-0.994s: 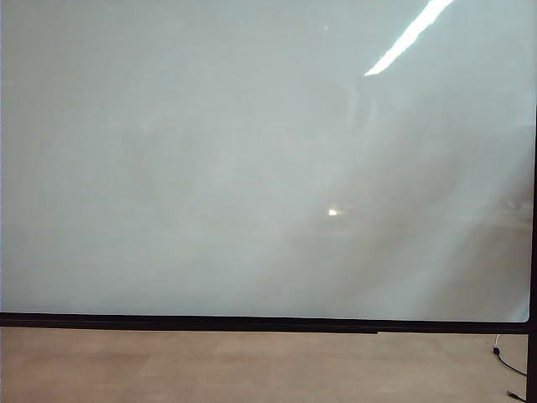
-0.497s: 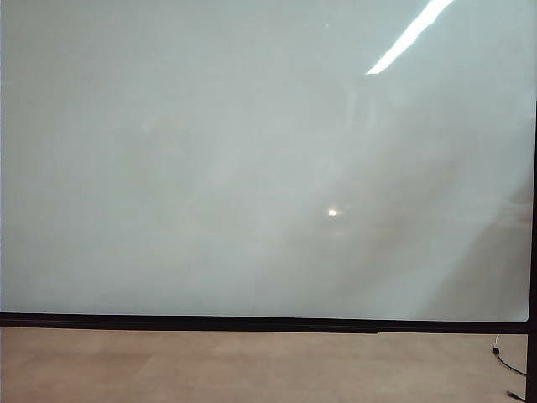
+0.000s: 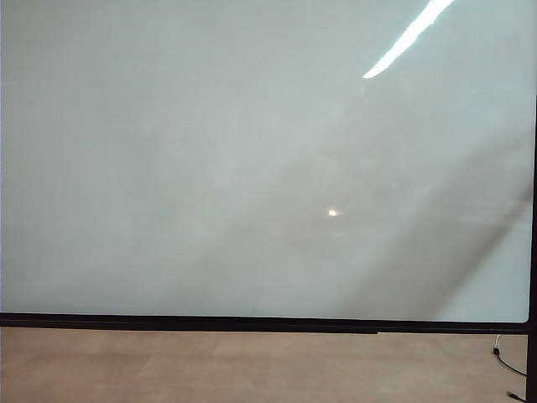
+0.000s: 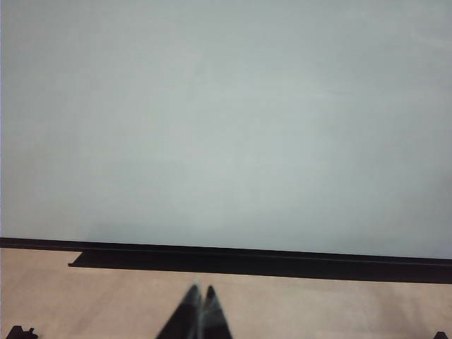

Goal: Pick up the pen on the shelf to the right of the whiteboard and draw a cross mark.

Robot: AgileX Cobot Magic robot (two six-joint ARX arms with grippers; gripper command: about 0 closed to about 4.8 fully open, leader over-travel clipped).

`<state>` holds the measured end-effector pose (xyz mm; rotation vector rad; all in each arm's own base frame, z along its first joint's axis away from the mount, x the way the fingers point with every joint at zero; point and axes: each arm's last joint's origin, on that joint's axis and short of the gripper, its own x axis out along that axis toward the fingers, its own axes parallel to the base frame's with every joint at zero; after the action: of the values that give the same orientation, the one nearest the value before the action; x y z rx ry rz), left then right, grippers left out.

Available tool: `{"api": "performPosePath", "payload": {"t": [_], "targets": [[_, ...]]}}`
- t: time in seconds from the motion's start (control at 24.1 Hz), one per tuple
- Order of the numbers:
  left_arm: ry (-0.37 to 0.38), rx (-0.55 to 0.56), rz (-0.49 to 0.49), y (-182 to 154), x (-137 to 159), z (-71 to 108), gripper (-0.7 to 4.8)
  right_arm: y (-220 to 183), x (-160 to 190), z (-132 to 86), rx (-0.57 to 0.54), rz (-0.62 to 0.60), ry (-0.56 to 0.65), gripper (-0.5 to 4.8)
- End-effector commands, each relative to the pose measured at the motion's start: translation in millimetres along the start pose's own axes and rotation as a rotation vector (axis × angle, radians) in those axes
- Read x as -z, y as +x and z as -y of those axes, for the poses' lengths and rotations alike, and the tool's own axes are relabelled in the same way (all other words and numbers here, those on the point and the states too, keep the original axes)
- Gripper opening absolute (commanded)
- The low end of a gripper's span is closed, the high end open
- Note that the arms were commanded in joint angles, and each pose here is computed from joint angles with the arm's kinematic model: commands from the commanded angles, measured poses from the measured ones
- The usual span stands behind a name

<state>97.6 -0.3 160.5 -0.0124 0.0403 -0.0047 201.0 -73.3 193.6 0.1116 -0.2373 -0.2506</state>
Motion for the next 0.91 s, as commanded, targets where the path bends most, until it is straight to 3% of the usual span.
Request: {"api": "performPosePath", "payload": {"t": [0.04,0.33,0.79,0.91], "targets": [[0.005,0.001,0.015,0,-2,0.0,-0.04,-10,2,-12,-0.055,-0.030,0.115,-0.05],[0.005,0.000,0.015,0,-2,0.0,-0.04,-28,1,-69,-0.320,-0.114,0.215,-0.06],[0.005,0.000,0.014,0,-2,0.0,-0.04,-39,5,-128,-0.575,-0.198,0.277,-0.05],[0.005,0.000,0.015,0,-2,0.0,-0.04,-32,8,-155,-0.668,-0.236,0.287,-0.06]]}}
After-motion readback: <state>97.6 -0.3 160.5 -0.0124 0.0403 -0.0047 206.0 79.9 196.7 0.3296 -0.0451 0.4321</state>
